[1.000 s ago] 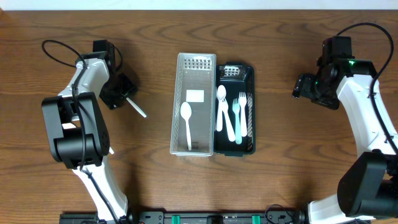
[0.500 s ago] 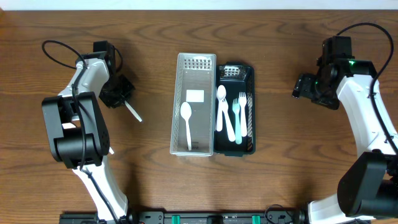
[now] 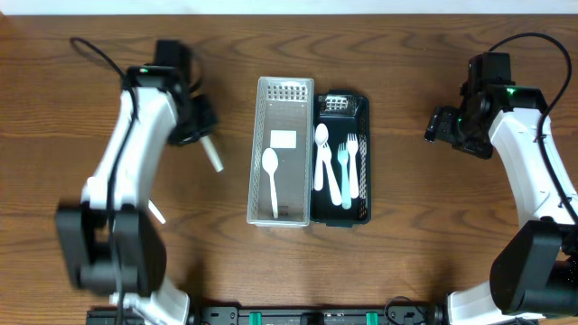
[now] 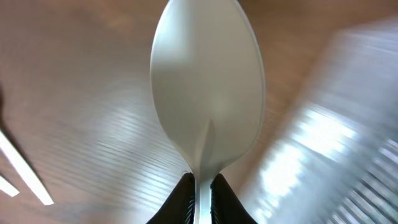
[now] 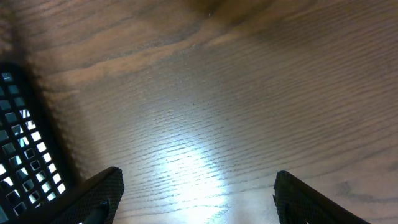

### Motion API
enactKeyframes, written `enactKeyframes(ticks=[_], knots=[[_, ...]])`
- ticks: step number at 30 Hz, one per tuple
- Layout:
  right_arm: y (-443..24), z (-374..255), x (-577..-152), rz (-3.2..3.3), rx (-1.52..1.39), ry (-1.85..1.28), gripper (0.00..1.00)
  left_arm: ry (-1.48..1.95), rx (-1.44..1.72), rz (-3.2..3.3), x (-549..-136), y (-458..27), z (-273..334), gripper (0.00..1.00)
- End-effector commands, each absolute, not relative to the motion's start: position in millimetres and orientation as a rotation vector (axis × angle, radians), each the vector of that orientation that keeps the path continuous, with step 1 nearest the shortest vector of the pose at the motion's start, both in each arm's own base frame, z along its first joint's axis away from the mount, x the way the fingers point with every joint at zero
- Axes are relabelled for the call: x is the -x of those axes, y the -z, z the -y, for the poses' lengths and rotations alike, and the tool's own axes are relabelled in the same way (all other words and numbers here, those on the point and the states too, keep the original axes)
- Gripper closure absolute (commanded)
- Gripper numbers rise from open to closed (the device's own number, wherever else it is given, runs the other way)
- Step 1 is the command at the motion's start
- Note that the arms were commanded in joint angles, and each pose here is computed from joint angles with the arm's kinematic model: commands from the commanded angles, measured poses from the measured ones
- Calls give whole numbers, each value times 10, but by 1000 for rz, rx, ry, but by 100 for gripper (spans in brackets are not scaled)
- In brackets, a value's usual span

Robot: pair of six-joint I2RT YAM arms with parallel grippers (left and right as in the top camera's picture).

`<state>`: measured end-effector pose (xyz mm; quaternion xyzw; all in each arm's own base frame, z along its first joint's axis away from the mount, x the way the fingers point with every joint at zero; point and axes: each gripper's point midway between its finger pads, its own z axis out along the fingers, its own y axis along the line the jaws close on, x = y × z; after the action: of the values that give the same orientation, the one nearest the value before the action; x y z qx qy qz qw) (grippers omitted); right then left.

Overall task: Pack container
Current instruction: 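Carry the second spoon into the clear basket and release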

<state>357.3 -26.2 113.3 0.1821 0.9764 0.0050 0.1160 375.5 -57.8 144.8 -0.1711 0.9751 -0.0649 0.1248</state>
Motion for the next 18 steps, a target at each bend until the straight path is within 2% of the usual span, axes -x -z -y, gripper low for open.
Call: enactKeyframes(ticks=[1, 5, 9, 17, 18], knots=[[-1141, 285, -3575, -2858, -526, -13, 20, 187, 197, -2741, -3612, -1945, 1011, 89], [-1142, 284, -3576, -2858, -526, -13, 20, 211, -86, -2706, -3363, -2071, 1634, 89], [-1141, 255, -3577, -2860, -523, -36, 20, 208, -254, -2743, -3221, -1815, 2029, 89], [-1138, 245, -3566, -2866, -522, -44, 20, 72, -268, -2934, -3273, -1038, 2048, 89], [-1137, 245, -3561, -2868, -522, -43, 20, 60, -268, -2950, -3274, -977, 2036, 77]])
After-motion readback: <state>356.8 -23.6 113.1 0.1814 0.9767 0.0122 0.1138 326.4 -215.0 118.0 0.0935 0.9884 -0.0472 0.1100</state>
